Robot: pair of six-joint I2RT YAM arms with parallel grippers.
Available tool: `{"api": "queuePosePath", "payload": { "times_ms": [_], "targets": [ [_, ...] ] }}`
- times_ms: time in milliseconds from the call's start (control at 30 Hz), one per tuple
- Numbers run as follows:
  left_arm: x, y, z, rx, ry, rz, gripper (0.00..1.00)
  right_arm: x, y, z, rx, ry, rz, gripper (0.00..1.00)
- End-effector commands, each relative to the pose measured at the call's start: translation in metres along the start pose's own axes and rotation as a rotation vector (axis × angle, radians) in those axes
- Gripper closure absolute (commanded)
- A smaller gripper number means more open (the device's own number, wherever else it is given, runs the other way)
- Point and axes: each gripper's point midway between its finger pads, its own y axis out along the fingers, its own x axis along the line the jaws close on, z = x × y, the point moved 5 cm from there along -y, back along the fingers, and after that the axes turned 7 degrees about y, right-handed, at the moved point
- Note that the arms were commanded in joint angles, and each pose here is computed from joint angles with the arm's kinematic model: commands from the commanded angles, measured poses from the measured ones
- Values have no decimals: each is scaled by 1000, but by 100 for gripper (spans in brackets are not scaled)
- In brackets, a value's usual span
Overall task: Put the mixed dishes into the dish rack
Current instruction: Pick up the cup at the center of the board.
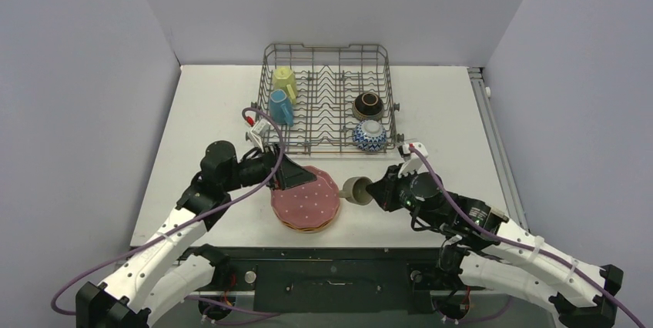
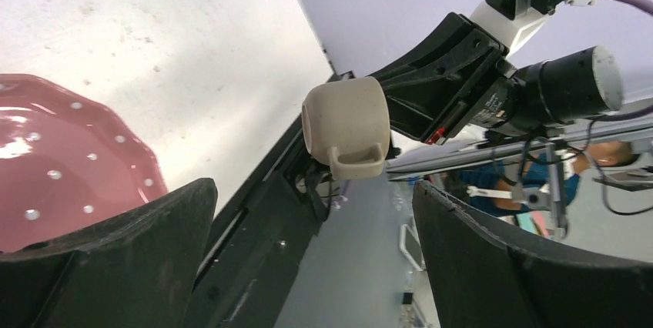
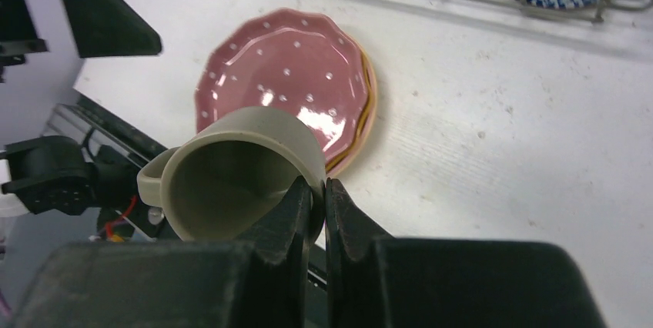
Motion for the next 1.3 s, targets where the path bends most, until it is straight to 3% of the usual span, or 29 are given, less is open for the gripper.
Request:
{"api": "queuePosePath", "payload": {
  "times_ms": [0,700,1267],
  "targets": [
    [-27,-7,-9,-27,2,156,4,30,-8,-30,-150,-12,-191,100],
    [-64,-23,-8,32,-90,347,4,97,-27,-60,-466,-271,-663,100],
    [-80,-32,-8,32,-154,459,4,129,-25,-56,-568,-430,-794,100]
  ]
}}
